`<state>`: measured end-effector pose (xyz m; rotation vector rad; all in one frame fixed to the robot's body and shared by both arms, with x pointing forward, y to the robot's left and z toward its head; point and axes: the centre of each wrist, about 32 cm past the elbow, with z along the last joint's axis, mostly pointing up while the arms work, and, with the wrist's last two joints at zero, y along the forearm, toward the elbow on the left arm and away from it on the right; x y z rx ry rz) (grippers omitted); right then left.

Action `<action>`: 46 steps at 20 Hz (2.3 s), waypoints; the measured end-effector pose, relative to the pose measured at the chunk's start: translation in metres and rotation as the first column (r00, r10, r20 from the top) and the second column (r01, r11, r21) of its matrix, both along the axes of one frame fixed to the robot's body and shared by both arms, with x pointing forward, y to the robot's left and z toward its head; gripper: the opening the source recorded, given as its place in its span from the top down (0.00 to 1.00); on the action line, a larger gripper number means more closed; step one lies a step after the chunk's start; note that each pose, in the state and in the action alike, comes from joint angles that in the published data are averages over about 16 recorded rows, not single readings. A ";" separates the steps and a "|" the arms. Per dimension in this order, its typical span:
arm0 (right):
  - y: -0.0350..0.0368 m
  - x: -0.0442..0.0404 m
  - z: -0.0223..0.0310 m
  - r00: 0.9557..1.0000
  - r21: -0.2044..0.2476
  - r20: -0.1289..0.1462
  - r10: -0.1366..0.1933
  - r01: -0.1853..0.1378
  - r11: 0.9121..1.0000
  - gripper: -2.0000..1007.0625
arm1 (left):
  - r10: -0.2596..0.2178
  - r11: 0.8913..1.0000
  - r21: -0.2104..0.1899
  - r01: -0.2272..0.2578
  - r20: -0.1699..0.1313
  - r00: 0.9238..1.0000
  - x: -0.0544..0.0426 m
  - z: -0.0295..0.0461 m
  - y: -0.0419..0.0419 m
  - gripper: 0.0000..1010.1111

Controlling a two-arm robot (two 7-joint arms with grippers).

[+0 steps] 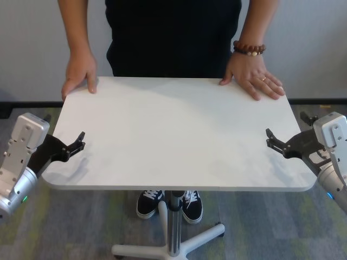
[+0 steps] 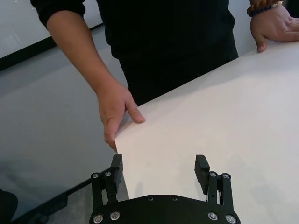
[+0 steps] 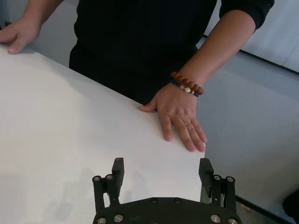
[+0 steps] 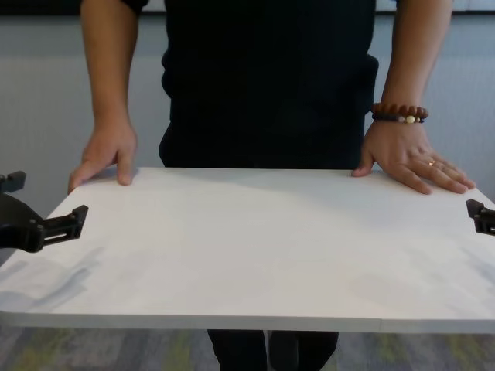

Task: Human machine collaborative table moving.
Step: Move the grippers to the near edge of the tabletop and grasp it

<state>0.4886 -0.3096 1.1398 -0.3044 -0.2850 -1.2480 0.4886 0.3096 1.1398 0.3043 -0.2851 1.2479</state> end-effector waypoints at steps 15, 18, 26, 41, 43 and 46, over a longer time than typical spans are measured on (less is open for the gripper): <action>0.0000 0.0000 0.0000 1.000 0.000 0.000 0.000 0.000 1.000 0.37 | 0.000 1.000 0.000 0.000 0.000 1.000 0.0000 0.0000 0.0000 0.27; 0.0000 0.0000 0.0000 1.000 0.000 0.000 0.000 0.000 1.000 0.46 | 0.000 1.000 0.000 0.000 0.000 1.000 0.0000 0.0000 0.0000 0.36; 0.0000 0.0000 0.0000 1.000 0.000 0.000 0.000 0.000 1.000 0.72 | 0.000 1.000 0.000 0.000 0.000 1.000 0.0000 0.0000 0.0000 0.63; 0.0000 0.0000 0.0000 1.000 0.000 0.000 0.000 0.000 1.000 0.95 | 0.000 1.000 0.000 0.000 0.000 1.000 0.0000 0.0000 0.0000 0.84; 0.0000 0.0000 0.0000 1.000 0.000 0.000 0.000 0.000 1.000 0.93 | 0.000 1.000 0.000 0.000 0.000 1.000 0.0000 0.0000 0.0000 0.81; 0.0000 0.0000 0.0000 1.000 0.000 0.000 0.000 0.000 1.000 0.88 | 0.000 1.000 0.000 0.000 0.000 1.000 0.0000 0.0000 0.0000 0.73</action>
